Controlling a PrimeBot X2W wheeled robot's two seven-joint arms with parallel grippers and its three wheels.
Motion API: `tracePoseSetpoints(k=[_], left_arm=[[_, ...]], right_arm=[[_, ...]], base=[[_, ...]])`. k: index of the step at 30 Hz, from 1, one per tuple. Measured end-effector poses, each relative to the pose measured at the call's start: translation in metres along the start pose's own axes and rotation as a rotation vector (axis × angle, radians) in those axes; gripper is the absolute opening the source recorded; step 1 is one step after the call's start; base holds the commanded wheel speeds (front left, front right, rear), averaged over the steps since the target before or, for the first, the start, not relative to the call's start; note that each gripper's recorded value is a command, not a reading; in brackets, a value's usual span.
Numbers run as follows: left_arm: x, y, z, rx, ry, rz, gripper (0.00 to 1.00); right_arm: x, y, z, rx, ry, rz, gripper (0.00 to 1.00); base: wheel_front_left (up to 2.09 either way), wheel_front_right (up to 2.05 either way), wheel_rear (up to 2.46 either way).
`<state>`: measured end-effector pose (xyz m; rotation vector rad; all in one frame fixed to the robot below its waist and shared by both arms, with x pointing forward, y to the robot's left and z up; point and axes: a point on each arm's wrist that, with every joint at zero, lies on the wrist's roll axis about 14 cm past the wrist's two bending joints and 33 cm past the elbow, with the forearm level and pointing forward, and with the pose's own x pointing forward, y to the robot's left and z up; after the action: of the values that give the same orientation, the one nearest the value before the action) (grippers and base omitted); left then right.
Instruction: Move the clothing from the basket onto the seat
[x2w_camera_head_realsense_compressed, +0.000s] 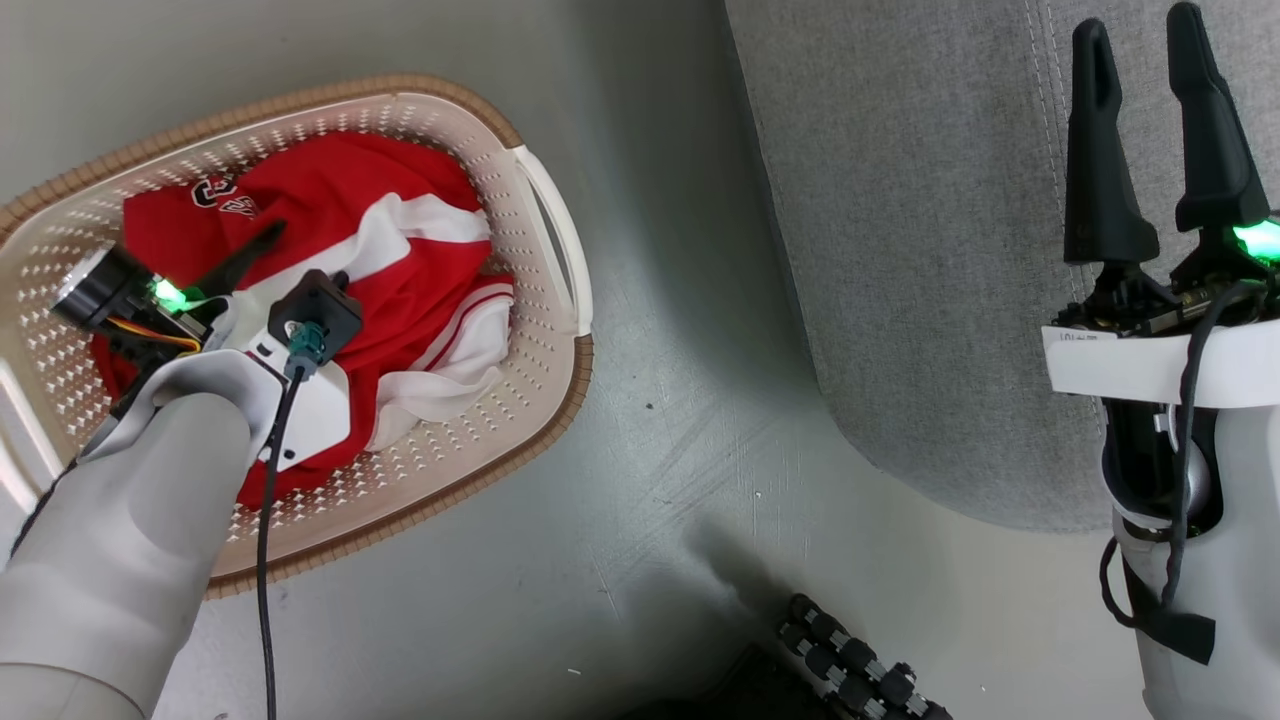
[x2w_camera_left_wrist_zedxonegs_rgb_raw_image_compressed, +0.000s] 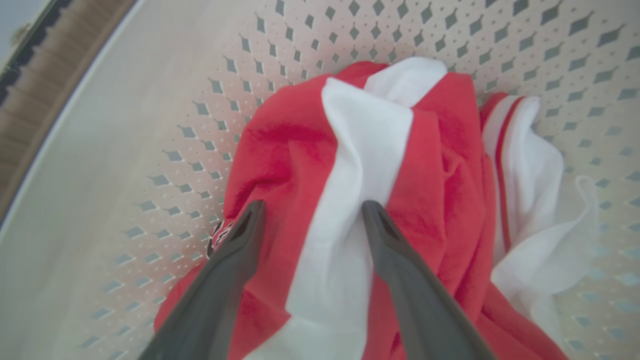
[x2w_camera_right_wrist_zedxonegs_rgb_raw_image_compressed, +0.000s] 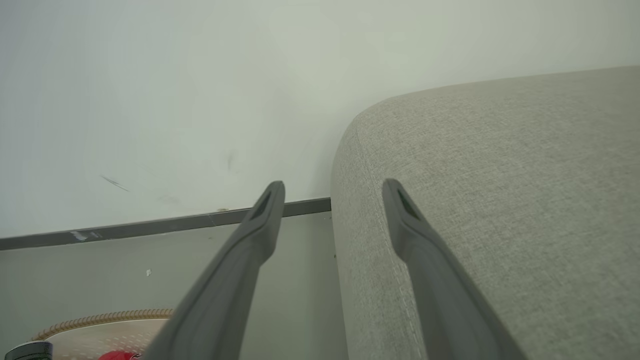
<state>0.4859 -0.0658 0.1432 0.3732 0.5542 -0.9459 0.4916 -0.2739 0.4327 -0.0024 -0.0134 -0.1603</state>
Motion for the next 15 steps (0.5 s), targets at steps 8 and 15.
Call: tracePoseSetpoints(k=[8, 15], left_arm=[[0.014, 0.003, -0.013, 0.000, 0.023, -0.004, 0.29], [0.018, -0.003, -0.009, -0.020, 0.015, -0.014, 0.00]], right_arm=[[0.010, 0.000, -0.005, 0.014, -0.002, 0.004, 1.00], [0.009, -0.005, -0.009, 0.016, 0.010, -0.010, 1.00]], base=[[0.00, 0.00, 0.00], [0.00, 0.00, 0.00]])
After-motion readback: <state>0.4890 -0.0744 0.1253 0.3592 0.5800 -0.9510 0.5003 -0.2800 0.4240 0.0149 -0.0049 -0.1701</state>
